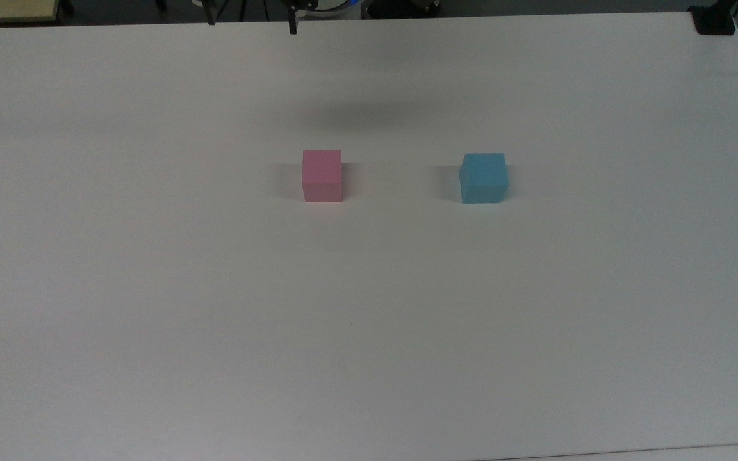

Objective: Put blue cube on pink cube

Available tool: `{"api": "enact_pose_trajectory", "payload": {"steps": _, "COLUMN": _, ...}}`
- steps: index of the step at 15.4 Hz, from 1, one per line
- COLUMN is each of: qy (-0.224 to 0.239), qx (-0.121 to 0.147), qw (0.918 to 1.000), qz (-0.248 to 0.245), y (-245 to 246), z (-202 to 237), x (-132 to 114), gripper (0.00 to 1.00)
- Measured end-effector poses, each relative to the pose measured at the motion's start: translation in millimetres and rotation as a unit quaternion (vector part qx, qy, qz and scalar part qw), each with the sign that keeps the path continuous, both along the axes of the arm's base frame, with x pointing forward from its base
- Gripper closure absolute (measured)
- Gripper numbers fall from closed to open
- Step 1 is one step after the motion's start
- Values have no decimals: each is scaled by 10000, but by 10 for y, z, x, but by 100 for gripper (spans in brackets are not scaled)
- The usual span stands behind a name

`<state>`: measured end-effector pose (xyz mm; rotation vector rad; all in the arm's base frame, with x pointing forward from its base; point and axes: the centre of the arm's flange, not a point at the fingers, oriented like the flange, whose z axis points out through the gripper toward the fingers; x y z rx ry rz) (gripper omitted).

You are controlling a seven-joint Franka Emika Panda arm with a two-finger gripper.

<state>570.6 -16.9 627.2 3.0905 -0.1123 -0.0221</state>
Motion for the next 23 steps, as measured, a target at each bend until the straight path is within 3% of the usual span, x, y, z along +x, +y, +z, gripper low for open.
{"api": "enact_pose_trajectory", "payload": {"steps": 23, "qy": 35, "qx": 0, "qw": 10000, "qz": 5, "y": 6, "z": -38, "x": 14, "gripper": 0}}
